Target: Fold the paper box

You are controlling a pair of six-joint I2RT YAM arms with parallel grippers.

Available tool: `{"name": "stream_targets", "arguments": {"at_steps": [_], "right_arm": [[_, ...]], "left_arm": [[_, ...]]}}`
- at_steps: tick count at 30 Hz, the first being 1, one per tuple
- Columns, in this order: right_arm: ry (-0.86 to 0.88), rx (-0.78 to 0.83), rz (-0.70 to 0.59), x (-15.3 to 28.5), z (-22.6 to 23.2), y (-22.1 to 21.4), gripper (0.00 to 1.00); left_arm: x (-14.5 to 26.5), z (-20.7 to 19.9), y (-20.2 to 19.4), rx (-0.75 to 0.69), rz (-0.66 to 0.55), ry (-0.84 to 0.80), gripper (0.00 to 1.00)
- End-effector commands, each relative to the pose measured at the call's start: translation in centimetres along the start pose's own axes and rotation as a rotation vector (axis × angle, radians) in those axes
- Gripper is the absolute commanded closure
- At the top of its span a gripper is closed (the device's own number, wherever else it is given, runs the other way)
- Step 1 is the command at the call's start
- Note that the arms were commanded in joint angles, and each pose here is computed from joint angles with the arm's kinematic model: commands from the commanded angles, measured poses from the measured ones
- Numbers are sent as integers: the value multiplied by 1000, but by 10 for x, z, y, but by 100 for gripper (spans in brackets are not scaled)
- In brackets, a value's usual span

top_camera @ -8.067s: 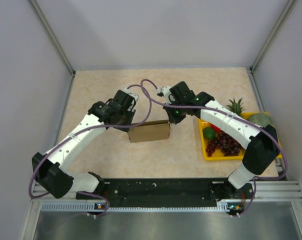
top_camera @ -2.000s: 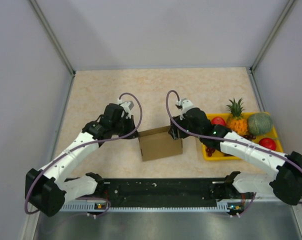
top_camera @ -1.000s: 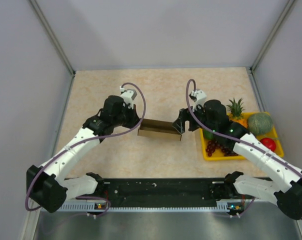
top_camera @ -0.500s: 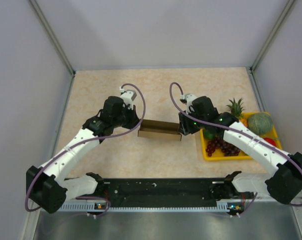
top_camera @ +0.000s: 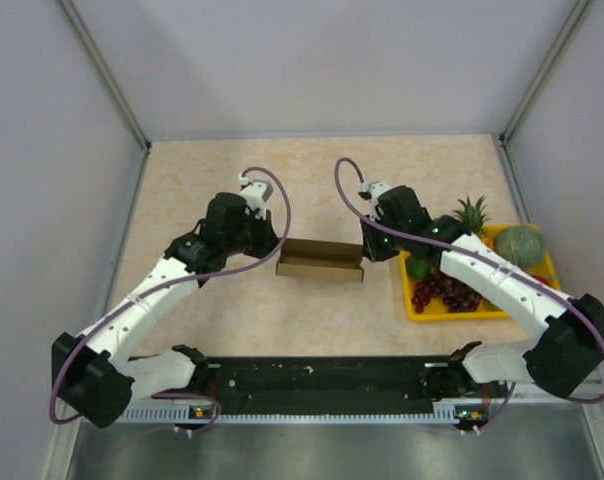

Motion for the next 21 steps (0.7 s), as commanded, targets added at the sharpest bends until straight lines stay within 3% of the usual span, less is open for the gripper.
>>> {"name": "stream_targets", "arguments": {"at_steps": [1, 6, 10, 12, 14, 18, 21], "right_arm": [[-38, -5, -57, 0, 2, 24, 88], [-60, -30, -56, -1, 10, 18, 100], [-83, -80, -107, -3, 27, 3, 100], [-98, -134, -236, 5, 31, 14, 100], [-119, -161, -266, -2, 28, -3, 100], [-67, -132, -374, -4, 32, -16, 100], [-76, -131, -383, -4, 29, -22, 100]], "left_arm": [[4, -6, 6, 10, -44, -27, 100], [6, -6, -3, 35, -45, -37, 100], [8, -1, -25, 104, -51, -39, 100], [8, -1, -28, 116, -85, -51, 100], [10, 2, -41, 131, -110, -55, 100], [14, 12, -61, 141, -126, -36, 95], [19, 10, -65, 142, -133, -58, 93]]}}
Point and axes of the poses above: each gripper's point midway between its finger pads, its own x axis back along the fingers, its own z axis along the line the jaws close on, y = z × x, the point moved 2 cm from there along x, back along the fingers, and after that the axes turned 3 degrees about x, right-handed, at the moved point
